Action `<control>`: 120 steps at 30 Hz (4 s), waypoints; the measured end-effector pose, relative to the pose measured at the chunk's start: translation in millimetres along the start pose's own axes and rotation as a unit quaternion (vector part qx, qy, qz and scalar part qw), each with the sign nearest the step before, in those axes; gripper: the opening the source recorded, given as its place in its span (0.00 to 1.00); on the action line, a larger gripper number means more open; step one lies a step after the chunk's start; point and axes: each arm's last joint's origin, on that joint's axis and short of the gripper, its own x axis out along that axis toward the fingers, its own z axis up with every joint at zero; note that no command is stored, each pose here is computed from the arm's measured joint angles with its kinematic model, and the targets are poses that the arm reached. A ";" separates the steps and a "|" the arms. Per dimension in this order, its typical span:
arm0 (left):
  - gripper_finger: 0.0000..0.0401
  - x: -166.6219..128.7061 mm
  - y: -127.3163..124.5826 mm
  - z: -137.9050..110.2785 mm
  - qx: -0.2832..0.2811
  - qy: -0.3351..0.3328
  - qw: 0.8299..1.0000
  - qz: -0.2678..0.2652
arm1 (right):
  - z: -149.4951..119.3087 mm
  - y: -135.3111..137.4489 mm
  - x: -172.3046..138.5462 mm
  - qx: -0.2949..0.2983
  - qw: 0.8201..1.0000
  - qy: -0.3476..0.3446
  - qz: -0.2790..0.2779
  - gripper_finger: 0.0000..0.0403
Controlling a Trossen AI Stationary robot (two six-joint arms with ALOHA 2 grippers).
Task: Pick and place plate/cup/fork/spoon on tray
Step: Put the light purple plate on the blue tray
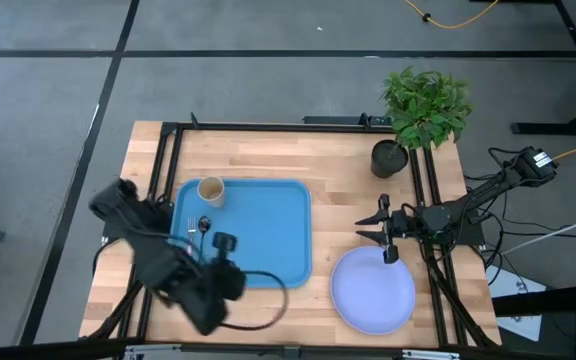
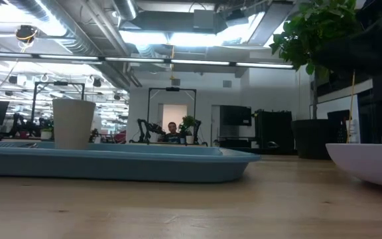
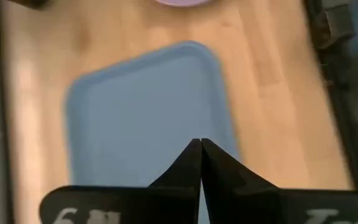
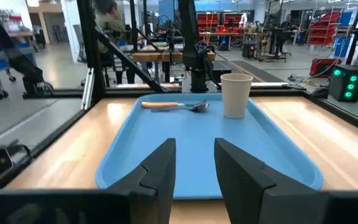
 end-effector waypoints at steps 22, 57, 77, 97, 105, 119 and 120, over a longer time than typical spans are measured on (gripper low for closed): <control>0.00 50.4 100.2 -243.4 -0.105 -0.508 0.831 -0.201 | 13.4 -0.1 -0.9 0.030 0.997 -0.065 -0.001 0.29; 0.00 130.0 110.1 -288.8 -0.132 -0.518 0.837 -0.114 | 99.4 19.8 -8.8 0.022 0.899 -0.325 0.294 0.29; 0.00 130.9 112.8 -289.1 -0.124 -0.518 0.843 -0.083 | 103.9 15.9 19.4 0.097 0.925 0.358 -0.087 0.29; 0.00 131.0 112.8 -289.1 -0.124 -0.518 0.842 -0.082 | 24.2 8.0 -11.3 0.154 0.799 0.579 -0.059 0.29; 0.00 131.0 112.8 -289.1 -0.124 -0.518 0.842 -0.082 | 4.1 8.0 -12.2 0.184 0.797 0.573 -0.047 0.29; 0.00 131.0 112.8 -289.1 -0.124 -0.518 0.842 -0.082 | -25.0 8.1 -13.1 0.331 0.770 0.539 -0.082 0.21; 0.00 131.0 112.8 -289.1 -0.124 -0.518 0.842 -0.082 | -25.9 8.0 -13.2 0.339 0.767 0.538 -0.086 0.18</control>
